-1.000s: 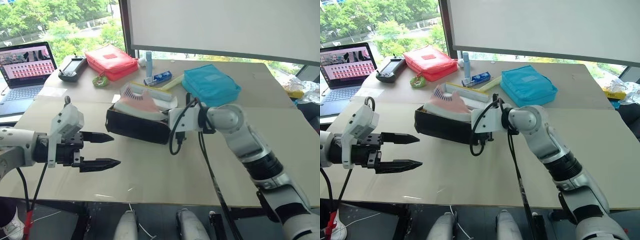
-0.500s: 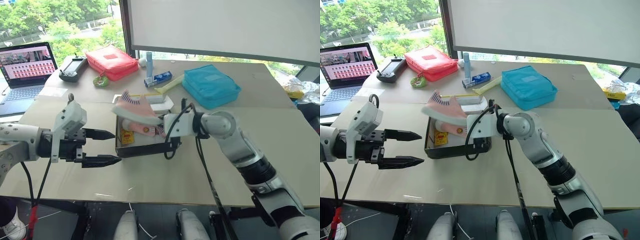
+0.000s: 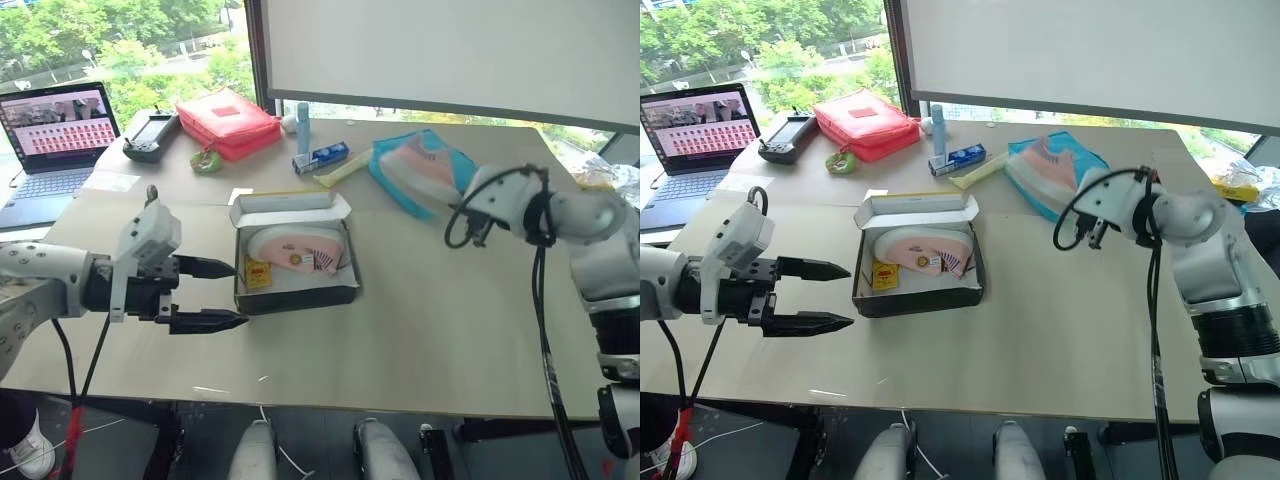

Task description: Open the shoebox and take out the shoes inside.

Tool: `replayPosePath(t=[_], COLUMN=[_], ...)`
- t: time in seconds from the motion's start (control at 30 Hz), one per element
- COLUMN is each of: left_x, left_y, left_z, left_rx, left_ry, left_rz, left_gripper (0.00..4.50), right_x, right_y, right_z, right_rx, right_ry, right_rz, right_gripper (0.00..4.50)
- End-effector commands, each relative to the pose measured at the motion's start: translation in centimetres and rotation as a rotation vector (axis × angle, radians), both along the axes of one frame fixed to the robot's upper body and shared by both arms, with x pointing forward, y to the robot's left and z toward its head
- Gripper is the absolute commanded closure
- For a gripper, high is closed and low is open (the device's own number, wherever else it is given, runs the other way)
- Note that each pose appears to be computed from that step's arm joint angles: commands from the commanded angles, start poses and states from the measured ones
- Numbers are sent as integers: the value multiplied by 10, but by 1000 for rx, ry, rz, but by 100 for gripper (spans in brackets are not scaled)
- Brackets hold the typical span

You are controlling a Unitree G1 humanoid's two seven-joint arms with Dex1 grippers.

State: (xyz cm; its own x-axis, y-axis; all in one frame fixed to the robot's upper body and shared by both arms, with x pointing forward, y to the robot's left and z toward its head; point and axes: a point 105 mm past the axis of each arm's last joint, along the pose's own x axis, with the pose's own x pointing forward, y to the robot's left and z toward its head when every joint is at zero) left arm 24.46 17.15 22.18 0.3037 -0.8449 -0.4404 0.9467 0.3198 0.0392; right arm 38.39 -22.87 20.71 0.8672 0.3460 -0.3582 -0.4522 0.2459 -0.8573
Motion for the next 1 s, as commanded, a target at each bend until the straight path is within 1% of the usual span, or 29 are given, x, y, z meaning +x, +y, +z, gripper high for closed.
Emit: replayPosePath(t=[0.03, 0.07, 0.1, 0.13, 0.17, 0.23, 0.27, 0.33, 0.37, 0.4, 0.47, 0.5, 0.53, 0.57, 0.6, 0.63, 0.67, 0.7, 0.73, 0.8, 0.83, 0.9, 1.0], left_x=[5, 5, 6, 6, 7, 8, 8, 6, 4, 3, 1, 0, -1, -3, -3, -4, -5, -6, -4, 0, 5, 11, 15], left_y=[-1, -1, -1, 0, 0, 1, 2, 2, 2, 2, 2, 4, 6, 8, 9, 11, 14, 16, 20, 28, 37, 47, 52], left_z=[6, 6, 5, 5, 5, 5, 5, 4, 4, 5, 5, 6, 6, 7, 8, 8, 9, 9, 9, 9, 9, 12, 15], left_rx=[3, 4, 6, 7, 7, 10, 11, 14, 15, 15, 24, 27, 30, 34, 38, 41, 43, 45, 45, 58, 76, 72, 58], left_ry=[-32, -31, -31, -30, -31, -34, -33, -31, -30, -28, -28, -29, -30, -34, -37, -39, -46, -52, -60, -78, -111, -154, -195], left_rz=[-19, -21, -23, -23, -23, -18, -18, -21, -22, -22, -15, -6, 3, 14, 27, 38, 57, 69, 105, 168, 220, 298, 358], left_gripper=[0, 0, 0, 0, 0, 0, 0, 0, 0, 0, 0, 0, 0, 0, 0, 0, 0, 0, 0, 0, 0, 0, 0], right_x=[2, 2, -2, -5, -9, -19, -22, -30, -33, -37, -40, -38, -36, -34, -32, -30, -27, -27, -26, -27, -29, -31, -26], right_y=[6, 3, 2, 2, 2, 5, 6, 4, 0, -4, -17, -23, -24, -20, -12, 0, 23, 38, 67, 110, 138, 171, 195], right_z=[-9, -21, -40, -51, -60, -67, -67, -63, -59, -56, -47, -35, -22, -7, 6, 19, 29, 36, 41, 47, 47, 39, 20], right_rx=[-66, -98, -128, -109, -92, -52, -44, -34, -32, -27, -16, 28, 72, 134, 202, 264, 313, 339, 368, 415, 432, 435, 374], right_ry=[-93, -69, -22, 10, 52, 117, 132, 169, 192, 219, 258, 264, 255, 241, 229, 221, 222, 226, 239, 268, 291, 341, 363], right_rz=[52, 47, 61, 60, 68, 90, 100, 110, 107, 98, 54, 13, -2, 3, 22, 53, 117, 161, 246, 371, 450, 536, 580], right_gripper=[422, 422, 422, 422, 422, 422, 324, 263, 225, 197, 126, 85, 67, 28, 6, 6, 6, 6, 6, 6, 6, 6, 6])
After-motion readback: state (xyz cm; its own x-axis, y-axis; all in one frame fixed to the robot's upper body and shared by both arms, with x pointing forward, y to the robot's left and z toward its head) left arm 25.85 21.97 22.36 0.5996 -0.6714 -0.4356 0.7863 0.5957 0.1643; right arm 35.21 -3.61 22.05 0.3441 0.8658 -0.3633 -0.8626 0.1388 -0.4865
